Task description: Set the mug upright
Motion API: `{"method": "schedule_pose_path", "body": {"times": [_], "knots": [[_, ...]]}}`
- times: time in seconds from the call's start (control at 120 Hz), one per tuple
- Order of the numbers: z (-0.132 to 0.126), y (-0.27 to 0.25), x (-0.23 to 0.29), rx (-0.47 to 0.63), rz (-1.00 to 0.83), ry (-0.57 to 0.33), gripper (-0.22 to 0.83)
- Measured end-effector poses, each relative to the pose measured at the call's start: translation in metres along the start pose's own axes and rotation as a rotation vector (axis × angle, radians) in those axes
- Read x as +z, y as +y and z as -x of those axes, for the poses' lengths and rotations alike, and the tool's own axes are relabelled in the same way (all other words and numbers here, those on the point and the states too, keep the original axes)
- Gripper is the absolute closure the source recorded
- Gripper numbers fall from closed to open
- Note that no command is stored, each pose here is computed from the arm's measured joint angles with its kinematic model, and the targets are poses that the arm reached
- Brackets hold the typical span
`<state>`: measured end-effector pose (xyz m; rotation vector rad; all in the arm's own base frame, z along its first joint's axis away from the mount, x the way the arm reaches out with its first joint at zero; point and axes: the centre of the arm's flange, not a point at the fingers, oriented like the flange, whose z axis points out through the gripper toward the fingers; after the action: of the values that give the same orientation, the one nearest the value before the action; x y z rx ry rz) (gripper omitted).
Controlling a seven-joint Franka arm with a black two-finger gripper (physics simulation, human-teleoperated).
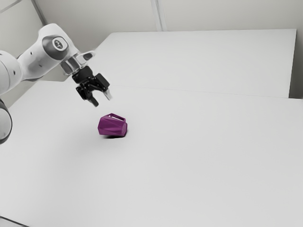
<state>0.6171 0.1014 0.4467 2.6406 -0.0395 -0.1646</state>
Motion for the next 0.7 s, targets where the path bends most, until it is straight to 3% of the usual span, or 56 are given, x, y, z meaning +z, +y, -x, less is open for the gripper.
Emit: {"method": "schedule_pose_path", "body": {"times": [0.308, 0.7], "knots": [[-0.017, -0.088, 0.026, -0.004, 0.107, 0.056, 0.00], [-0.021, -0.138, 0.065, -0.004, 0.158, 0.107, 0.00]]}}
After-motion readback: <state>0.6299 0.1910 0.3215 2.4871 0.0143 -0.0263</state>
